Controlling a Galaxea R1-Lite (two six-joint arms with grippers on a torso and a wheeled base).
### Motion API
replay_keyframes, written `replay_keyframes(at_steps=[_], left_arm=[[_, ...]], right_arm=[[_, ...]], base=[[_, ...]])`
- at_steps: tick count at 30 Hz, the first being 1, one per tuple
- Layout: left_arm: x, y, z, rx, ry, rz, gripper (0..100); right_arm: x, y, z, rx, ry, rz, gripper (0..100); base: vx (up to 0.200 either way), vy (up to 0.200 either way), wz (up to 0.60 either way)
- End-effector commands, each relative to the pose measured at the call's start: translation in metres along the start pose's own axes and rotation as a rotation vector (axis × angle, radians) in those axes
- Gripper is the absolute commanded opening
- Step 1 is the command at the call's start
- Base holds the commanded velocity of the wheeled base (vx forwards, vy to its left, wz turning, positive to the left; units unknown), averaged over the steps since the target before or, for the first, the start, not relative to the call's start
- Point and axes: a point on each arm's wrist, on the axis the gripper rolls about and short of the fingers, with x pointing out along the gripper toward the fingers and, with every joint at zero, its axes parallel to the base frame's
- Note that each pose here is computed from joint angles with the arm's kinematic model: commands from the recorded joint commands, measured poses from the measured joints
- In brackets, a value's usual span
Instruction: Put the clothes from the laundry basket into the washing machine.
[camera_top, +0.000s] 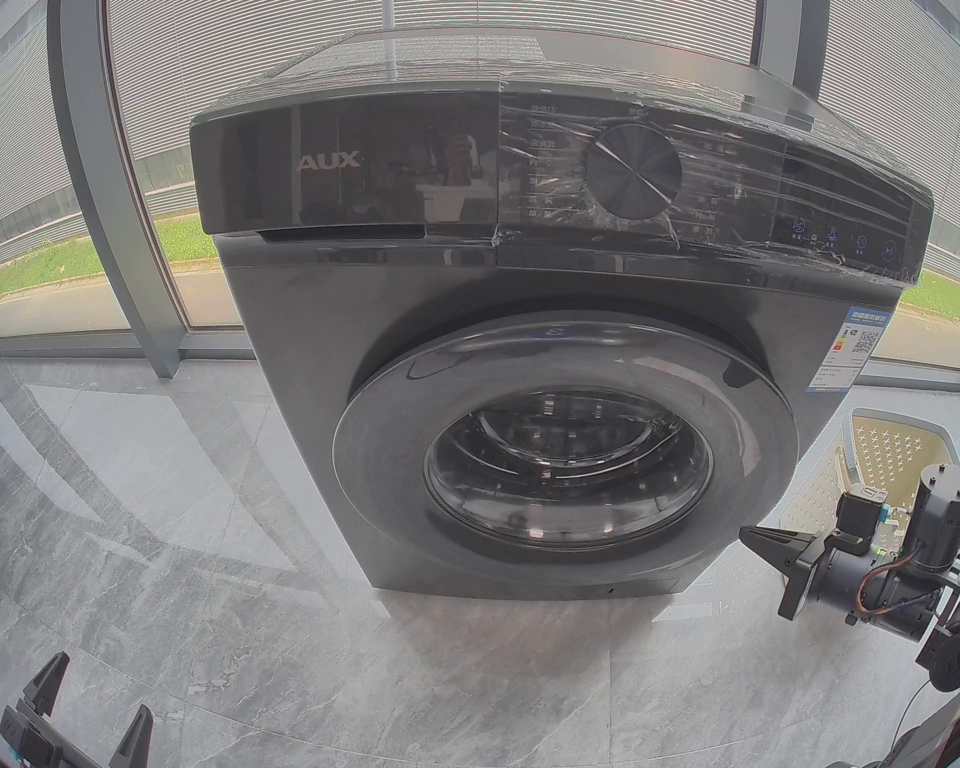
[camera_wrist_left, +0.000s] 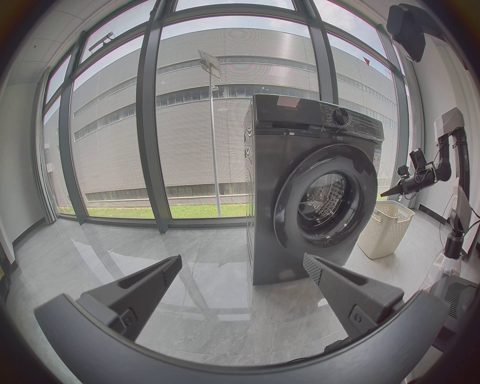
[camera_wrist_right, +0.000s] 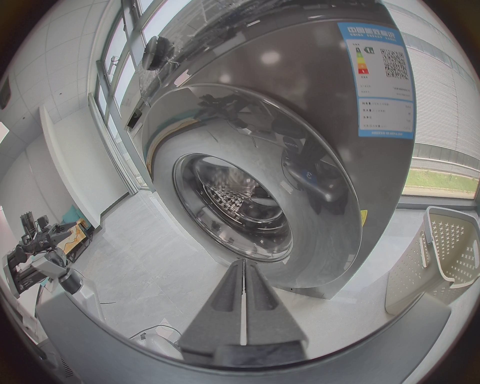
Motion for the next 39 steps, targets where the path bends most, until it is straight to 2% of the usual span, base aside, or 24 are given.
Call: replay_keyframes(at_steps=[1,7,13,23,28,30,34,35,36,37,38,39], left_arm=[[0.000,0.000,-0.005,-0.001,0.001,0.000,100],[0.000,0.000,-0.005,-0.001,0.001,0.001,100],[0.000,0.000,-0.005,-0.001,0.001,0.001,100],[0.000,0.000,-0.005,0.001,0.001,0.000,100],[0.000,0.000,-0.005,-0.001,0.001,0.001,100],[0.000,0.000,-0.005,-0.001,0.001,0.000,100],[0.000,0.000,-0.005,-0.001,0.001,0.000,100],[0.000,0.000,-0.005,-0.001,0.001,0.001,100],[0.000,0.000,-0.005,-0.001,0.001,0.001,100],[0.000,0.000,-0.005,-0.001,0.001,0.000,100],[0.000,0.000,-0.005,-0.001,0.001,0.000,100],[0.000,0.000,-0.005,-0.001,0.001,0.000,100]], right_arm=[[0.003,0.002,0.012,-0.010,-0.056,0.010,0],[0.014,-0.002,0.035,-0.009,-0.143,-0.030,0],[0.019,-0.007,0.053,-0.009,-0.214,-0.113,0],[0.024,-0.017,0.058,0.001,-0.237,-0.248,0],[0.022,-0.015,0.051,0.002,-0.211,-0.237,0],[0.018,-0.013,0.042,-0.001,-0.176,-0.219,0],[0.000,0.005,0.025,-0.023,-0.128,-0.084,0],[-0.001,0.006,0.024,-0.024,-0.126,-0.076,0],[-0.012,0.015,0.018,-0.036,-0.117,-0.020,0],[-0.016,0.018,0.017,-0.039,-0.117,-0.006,0],[-0.021,0.021,0.018,-0.045,-0.134,0.008,100],[-0.025,0.022,0.021,-0.046,-0.155,0.013,100]], base=[[0.200,0.000,0.00],[0.033,0.000,0.00],[0.000,0.000,0.00],[0.000,0.000,0.00],[0.000,0.000,0.00],[0.000,0.000,0.00],[0.000,0.000,0.00],[0.000,0.000,0.00],[0.000,0.000,0.00],[0.000,0.000,0.00],[0.000,0.000,0.00],[0.000,0.000,0.00]])
